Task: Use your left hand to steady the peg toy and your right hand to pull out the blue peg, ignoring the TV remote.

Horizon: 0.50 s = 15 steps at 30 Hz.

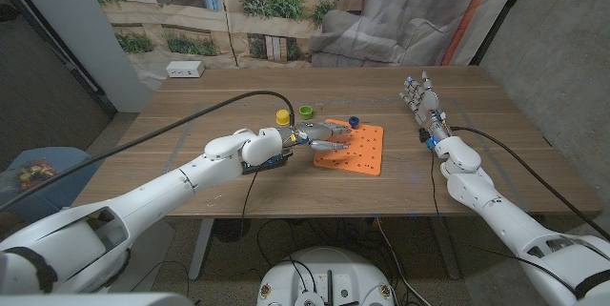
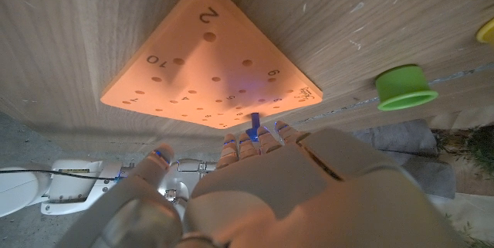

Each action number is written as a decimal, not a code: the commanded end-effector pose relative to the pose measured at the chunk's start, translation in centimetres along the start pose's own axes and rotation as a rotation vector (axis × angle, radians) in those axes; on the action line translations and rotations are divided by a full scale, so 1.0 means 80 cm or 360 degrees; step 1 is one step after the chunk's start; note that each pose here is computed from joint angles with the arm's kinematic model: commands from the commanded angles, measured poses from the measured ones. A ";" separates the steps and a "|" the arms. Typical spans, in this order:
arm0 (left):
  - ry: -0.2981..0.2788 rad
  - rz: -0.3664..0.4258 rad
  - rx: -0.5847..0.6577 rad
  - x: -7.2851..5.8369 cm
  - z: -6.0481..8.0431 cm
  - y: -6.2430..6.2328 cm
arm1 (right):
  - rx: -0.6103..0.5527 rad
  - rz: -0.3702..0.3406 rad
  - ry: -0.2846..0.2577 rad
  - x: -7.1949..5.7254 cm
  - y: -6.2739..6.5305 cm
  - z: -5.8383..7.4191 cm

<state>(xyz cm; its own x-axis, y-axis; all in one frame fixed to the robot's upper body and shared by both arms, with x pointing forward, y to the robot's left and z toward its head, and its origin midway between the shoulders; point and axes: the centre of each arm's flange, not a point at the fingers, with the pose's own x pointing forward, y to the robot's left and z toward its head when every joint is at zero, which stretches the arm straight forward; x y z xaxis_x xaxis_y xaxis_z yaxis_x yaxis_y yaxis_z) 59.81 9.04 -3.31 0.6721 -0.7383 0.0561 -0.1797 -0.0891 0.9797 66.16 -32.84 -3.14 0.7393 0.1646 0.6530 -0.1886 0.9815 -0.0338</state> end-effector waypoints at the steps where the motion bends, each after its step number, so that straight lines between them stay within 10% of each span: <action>1: -0.0024 -0.0090 -0.0014 0.012 0.000 -0.018 | -0.0014 -0.0017 -0.0008 -0.009 -0.003 0.004; 15: -0.0025 -0.0174 -0.0019 0.014 0.000 -0.026 | -0.0032 -0.0023 -0.0003 -0.014 -0.004 0.010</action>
<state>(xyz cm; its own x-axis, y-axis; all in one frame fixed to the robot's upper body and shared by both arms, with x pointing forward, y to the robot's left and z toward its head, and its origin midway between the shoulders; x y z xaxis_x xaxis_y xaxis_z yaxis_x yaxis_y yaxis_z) 60.65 8.47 -4.69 0.6706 -0.7417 -0.0141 -0.1270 -0.1336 0.9829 65.30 -33.22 -3.27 0.7361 0.1549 0.6589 -0.1751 0.9839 -0.0357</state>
